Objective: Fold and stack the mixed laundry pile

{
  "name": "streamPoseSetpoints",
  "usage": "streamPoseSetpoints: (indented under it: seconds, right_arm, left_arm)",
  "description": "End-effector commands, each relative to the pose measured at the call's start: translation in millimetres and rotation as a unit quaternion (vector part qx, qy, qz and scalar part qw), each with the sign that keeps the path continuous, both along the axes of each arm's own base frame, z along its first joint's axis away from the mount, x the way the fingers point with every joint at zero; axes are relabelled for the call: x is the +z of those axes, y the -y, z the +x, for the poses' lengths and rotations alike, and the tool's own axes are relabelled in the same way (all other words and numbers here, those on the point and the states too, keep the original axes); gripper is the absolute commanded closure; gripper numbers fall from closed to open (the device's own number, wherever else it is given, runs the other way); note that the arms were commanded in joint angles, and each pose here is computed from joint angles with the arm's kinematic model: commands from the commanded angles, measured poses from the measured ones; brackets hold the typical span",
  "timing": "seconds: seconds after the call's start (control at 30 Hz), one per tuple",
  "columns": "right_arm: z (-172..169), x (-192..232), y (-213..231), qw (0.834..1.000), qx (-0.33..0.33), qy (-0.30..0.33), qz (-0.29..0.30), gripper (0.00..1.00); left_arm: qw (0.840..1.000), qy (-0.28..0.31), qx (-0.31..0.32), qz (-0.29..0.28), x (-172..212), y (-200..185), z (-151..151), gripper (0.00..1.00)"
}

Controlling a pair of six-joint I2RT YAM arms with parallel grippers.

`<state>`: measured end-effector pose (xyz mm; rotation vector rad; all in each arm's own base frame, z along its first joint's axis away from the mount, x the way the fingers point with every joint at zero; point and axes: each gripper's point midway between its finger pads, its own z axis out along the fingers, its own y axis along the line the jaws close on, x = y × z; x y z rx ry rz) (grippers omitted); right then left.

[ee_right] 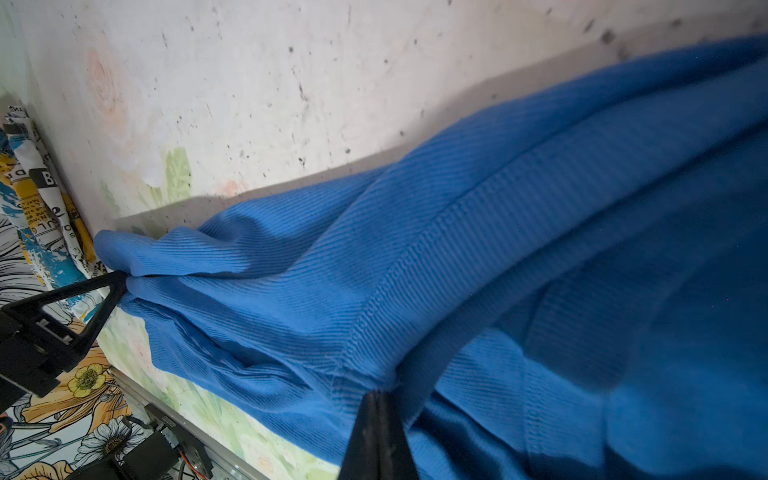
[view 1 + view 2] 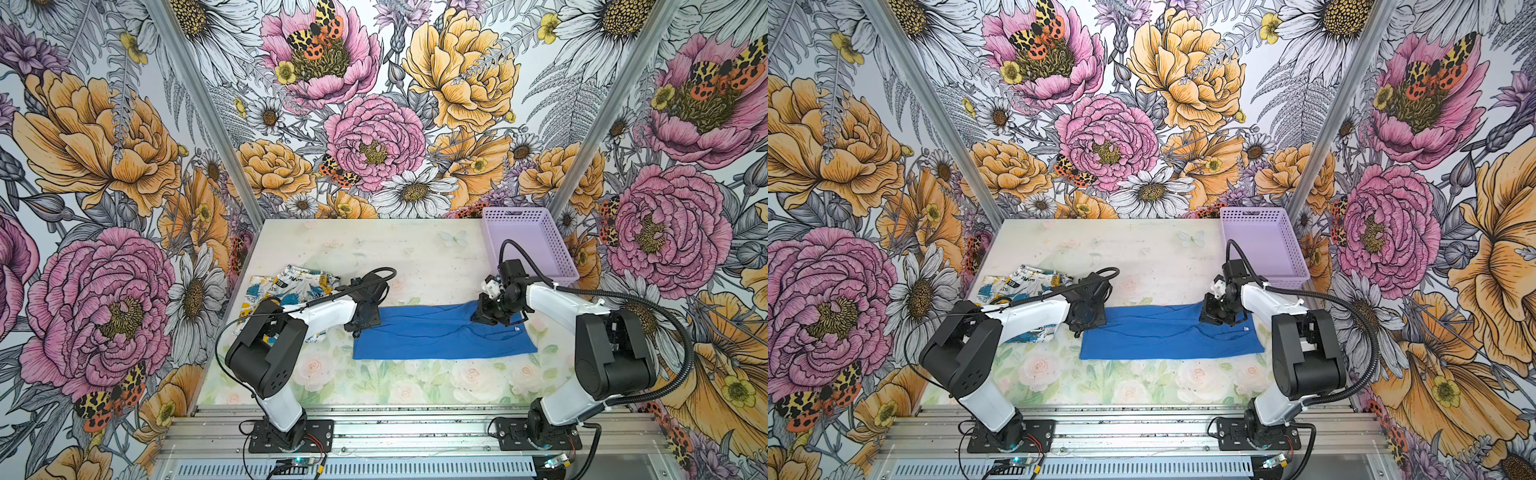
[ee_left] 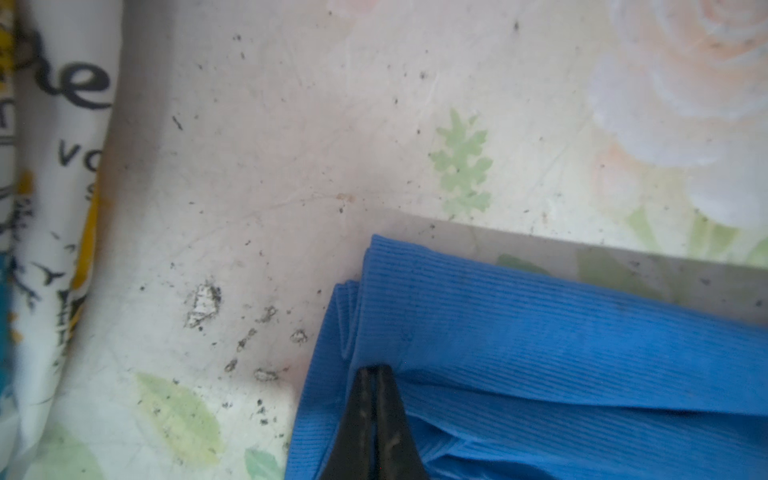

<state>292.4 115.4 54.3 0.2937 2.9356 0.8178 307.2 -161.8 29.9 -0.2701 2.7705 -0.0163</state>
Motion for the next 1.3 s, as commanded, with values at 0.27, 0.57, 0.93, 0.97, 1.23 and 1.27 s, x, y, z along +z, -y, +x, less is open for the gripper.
streamPoseSetpoints:
  seconds: [0.27,0.57,0.93,0.97,1.23,1.27]
  right_arm:
    - [-8,10,1,1.0,0.006,0.003,-0.011,0.83]
    - [-9,46,-3,0.999,0.021,0.027,-0.028,0.72]
    - [8,32,-73,0.996,0.084,0.036,-0.01,0.71]
    - [8,26,-76,0.996,0.088,0.031,-0.011,0.71]
    - [8,-5,-79,0.995,0.095,0.005,-0.021,0.71]
    - [6,-7,-79,0.995,0.096,0.001,-0.021,0.71]
  left_arm:
    - [1.0,0.024,-0.003,0.011,24,-6,-5,0.71]
    - [0.997,0.078,-0.023,-0.016,71,12,16,0.59]
    - [0.996,-0.002,-0.074,-0.043,10,77,32,0.72]
    - [0.996,-0.007,-0.078,-0.04,7,77,28,0.72]
    - [0.996,-0.034,-0.078,-0.027,-10,71,-7,0.74]
    - [0.996,-0.036,-0.078,-0.022,-12,69,-11,0.74]
